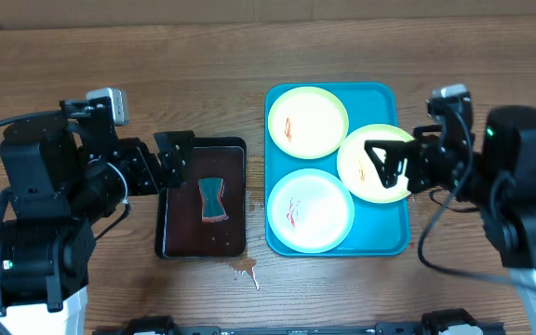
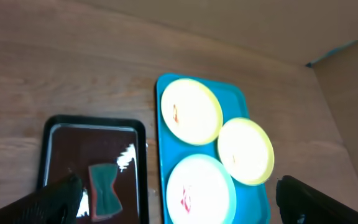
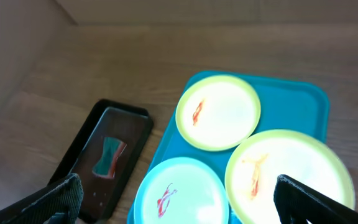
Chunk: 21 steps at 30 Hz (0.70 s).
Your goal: Clean dirty plates on tray and stack at the side
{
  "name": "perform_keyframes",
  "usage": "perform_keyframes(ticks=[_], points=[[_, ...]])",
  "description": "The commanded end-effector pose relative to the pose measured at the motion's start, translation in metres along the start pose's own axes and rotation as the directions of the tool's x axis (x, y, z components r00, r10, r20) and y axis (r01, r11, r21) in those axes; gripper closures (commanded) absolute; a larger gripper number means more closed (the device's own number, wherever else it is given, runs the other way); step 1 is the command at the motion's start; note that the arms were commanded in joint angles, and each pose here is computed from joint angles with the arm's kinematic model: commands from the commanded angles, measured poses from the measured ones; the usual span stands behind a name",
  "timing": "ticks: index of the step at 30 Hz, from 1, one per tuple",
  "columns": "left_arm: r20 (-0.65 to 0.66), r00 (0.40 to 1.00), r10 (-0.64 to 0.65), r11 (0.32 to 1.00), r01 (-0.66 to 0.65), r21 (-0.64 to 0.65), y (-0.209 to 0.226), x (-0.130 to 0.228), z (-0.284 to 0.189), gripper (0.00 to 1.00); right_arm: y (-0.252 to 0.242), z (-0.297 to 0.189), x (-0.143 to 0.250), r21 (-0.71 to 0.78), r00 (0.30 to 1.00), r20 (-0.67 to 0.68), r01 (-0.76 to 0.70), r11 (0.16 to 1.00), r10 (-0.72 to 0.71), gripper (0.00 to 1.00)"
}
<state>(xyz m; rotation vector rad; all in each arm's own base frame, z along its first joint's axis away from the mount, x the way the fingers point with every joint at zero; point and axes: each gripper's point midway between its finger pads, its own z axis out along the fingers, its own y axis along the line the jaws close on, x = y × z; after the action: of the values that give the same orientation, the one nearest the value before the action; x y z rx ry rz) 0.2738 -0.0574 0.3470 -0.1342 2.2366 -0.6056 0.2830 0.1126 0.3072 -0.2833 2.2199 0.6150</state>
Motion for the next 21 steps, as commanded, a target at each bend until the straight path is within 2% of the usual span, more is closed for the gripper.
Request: perform_keyframes(ticks=[1,4,7,10,14,17,19,21], points=[[-0.03,0.999,0.014,0.999,-0.013,0.034,-0.007,0.002,0.0,0.0,0.0,0.017,0.002,-0.032,0.995,-0.062,-0.077,0.997,0.075,0.0],[-0.06,0.998,0.0,1.0,0.002,0.027,-0.004,0.008,0.004,0.0,-0.014,0.041,0.03,0.015,0.958,-0.207,-0.202,0.979,0.201,0.13],[-0.096,0.995,-0.018,1.0,0.02,0.015,0.0,0.015,0.006,0.0,-0.036,0.064,0.078,0.157,0.857,-0.39,-0.298,0.942,0.336,0.3],[-0.124,0.992,-0.014,1.0,0.013,-0.012,0.006,0.02,0.009,0.0,-0.057,0.083,0.126,0.334,0.722,-0.491,-0.359,0.871,0.486,0.29],[-0.168,0.985,-0.037,0.999,0.03,-0.042,0.014,0.028,0.014,0.0,-0.063,0.109,0.171,0.377,0.628,-0.589,-0.344,0.86,0.509,0.28],[-0.207,0.977,-0.059,0.997,0.048,-0.055,0.018,0.034,0.019,0.0,-0.065,0.126,0.196,0.372,0.615,-0.612,-0.331,0.867,0.497,0.31],[-0.231,0.97,-0.071,0.996,0.058,-0.064,0.02,0.038,0.022,0.0,-0.067,0.135,0.208,0.374,0.621,-0.599,-0.341,0.862,0.505,0.37],[-0.251,0.964,-0.083,0.995,0.067,-0.071,0.022,0.041,0.025,0.0,-0.074,0.14,0.217,0.404,0.629,-0.569,-0.348,0.846,0.53,0.38]])
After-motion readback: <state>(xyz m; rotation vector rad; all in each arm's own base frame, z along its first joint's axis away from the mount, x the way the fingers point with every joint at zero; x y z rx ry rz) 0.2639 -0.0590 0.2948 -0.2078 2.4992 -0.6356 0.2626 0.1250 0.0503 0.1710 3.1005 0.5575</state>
